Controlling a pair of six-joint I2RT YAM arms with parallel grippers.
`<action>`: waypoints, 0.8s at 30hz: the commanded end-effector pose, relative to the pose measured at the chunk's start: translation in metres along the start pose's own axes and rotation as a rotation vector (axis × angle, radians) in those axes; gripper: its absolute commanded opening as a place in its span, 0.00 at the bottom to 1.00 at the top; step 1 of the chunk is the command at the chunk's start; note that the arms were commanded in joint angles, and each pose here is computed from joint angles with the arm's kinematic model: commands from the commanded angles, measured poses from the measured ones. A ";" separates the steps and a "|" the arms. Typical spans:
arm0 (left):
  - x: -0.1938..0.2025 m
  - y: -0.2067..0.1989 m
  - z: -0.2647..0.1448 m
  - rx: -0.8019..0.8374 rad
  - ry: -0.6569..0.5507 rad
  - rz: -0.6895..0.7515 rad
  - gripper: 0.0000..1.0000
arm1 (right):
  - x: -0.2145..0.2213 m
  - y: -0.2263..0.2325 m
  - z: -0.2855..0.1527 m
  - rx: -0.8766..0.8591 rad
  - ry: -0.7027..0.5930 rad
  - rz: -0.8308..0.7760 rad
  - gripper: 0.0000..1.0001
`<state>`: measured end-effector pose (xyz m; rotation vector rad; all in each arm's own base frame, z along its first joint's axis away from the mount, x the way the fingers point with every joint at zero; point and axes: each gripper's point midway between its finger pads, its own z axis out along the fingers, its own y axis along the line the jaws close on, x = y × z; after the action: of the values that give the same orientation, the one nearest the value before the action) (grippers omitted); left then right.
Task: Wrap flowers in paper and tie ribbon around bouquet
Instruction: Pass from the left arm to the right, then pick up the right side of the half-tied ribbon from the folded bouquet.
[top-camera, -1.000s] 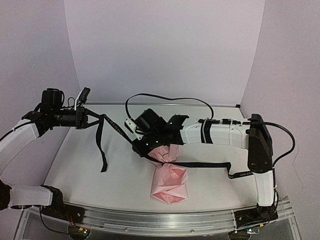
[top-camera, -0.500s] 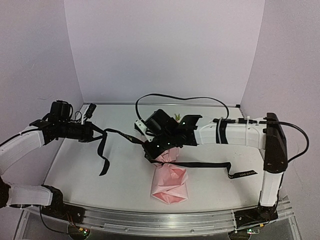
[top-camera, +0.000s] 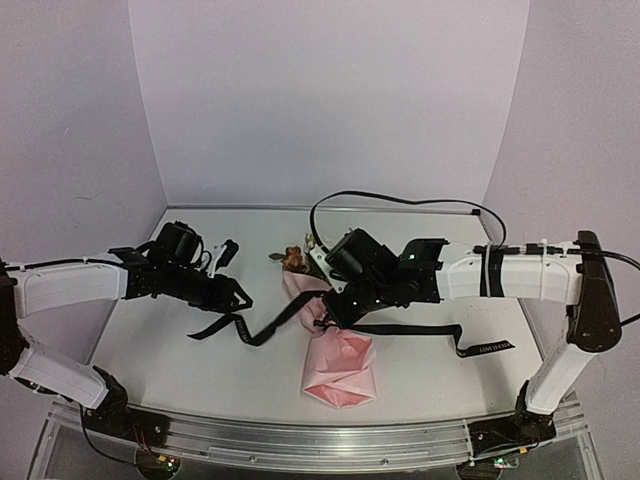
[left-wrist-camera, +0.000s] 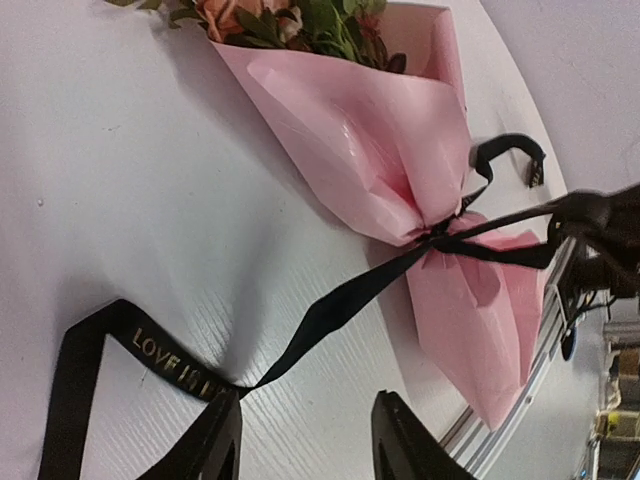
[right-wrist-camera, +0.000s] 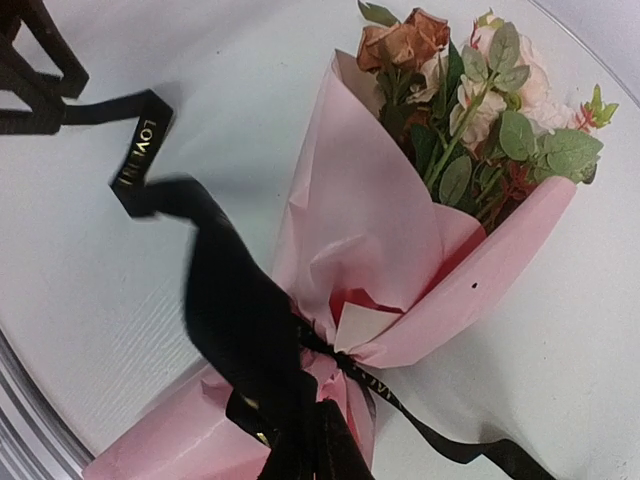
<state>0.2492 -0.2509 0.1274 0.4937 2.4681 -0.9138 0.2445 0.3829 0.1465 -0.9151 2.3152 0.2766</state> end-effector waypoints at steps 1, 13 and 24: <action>-0.061 -0.024 -0.025 0.017 -0.206 0.068 0.53 | 0.003 -0.007 -0.016 0.005 -0.010 0.029 0.00; -0.058 -0.100 0.017 0.259 -0.171 0.259 0.36 | 0.031 -0.010 -0.024 -0.020 0.022 0.103 0.00; -0.063 -0.122 0.080 0.277 -0.113 0.309 0.21 | 0.061 0.004 -0.023 -0.124 0.055 0.149 0.00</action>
<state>0.2541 -0.3785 0.1426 0.8303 2.2245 -1.0984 0.2040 0.3371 0.1121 -0.8455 2.4723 0.3511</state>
